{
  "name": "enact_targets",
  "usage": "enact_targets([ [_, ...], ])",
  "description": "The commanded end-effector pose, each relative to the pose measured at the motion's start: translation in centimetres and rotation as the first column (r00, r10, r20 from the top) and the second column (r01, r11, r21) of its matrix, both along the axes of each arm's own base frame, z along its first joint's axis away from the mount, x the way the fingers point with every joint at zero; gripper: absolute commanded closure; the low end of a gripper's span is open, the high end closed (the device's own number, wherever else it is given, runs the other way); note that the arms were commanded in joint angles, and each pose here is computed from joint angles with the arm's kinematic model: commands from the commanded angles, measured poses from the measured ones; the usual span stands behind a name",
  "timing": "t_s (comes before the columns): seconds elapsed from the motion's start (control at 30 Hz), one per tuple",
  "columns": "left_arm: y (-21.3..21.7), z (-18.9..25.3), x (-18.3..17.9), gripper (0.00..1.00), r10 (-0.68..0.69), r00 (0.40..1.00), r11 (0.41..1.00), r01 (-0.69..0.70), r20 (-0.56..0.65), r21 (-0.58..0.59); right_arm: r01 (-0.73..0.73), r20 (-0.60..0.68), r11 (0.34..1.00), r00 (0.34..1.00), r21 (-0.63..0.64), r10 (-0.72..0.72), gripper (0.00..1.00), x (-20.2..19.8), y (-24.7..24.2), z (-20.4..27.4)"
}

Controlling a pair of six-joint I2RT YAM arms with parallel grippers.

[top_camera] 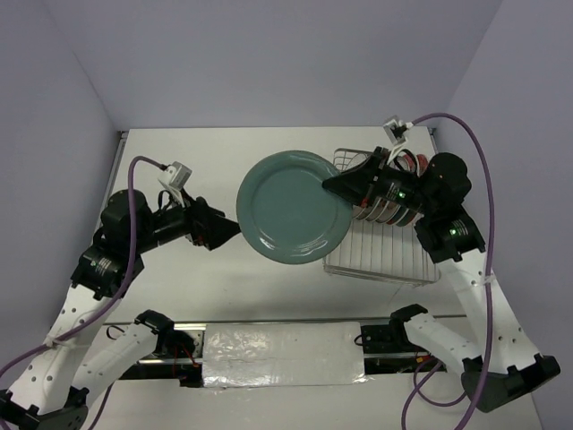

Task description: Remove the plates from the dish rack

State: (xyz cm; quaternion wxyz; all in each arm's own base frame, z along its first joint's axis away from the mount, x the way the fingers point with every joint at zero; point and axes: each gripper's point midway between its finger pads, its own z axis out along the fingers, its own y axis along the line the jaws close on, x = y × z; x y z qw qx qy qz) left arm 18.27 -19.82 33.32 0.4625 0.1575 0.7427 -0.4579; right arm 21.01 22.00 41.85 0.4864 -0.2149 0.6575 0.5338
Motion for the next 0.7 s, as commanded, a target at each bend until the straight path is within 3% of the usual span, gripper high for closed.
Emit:
enact_targets([
  [0.0, 1.4, 3.3, 0.5, 0.04, 0.096, 0.99, 0.995, -0.097, 0.108, 0.0, 0.321, 0.127, 0.941, 0.934, 0.107, -0.333, 1.0, 3.6, -3.3, 3.1],
  [0.07, 1.5, 3.6, 0.5, 0.04, 0.103, 0.988, 0.995, -0.104, 0.117, -0.005, 0.346, 0.132, 0.927, 0.922, 0.143, -0.364, 1.0, 3.7, -3.7, 3.7],
  [0.17, 0.9, 4.6, -0.1, 0.03, 0.064, 0.988, 0.997, -0.057, 0.142, -0.053, 0.227, 0.123, 0.964, 0.962, 0.138, -0.244, 1.0, 3.2, -1.9, 3.6],
  [0.3, 1.1, 5.3, -0.2, 0.01, 0.082, 0.985, 0.995, -0.072, 0.154, -0.074, 0.2, 0.139, 0.963, 0.964, 0.181, -0.227, 1.0, 2.8, -1.7, 4.0],
  [0.43, 0.7, 5.1, 0.3, 0.0, 0.076, 0.987, 0.995, -0.065, 0.142, -0.077, 0.006, 0.138, 0.982, 0.99, 0.186, -0.033, 1.0, 0.6, 0.6, 3.8],
  [0.67, 0.4, 3.7, 2.3, 0.06, 0.122, 0.989, 0.99, -0.115, 0.084, -0.084, -0.101, 0.174, 0.977, 0.982, 0.189, 0.068, 1.0, -1.2, 3.2, 4.1],
])
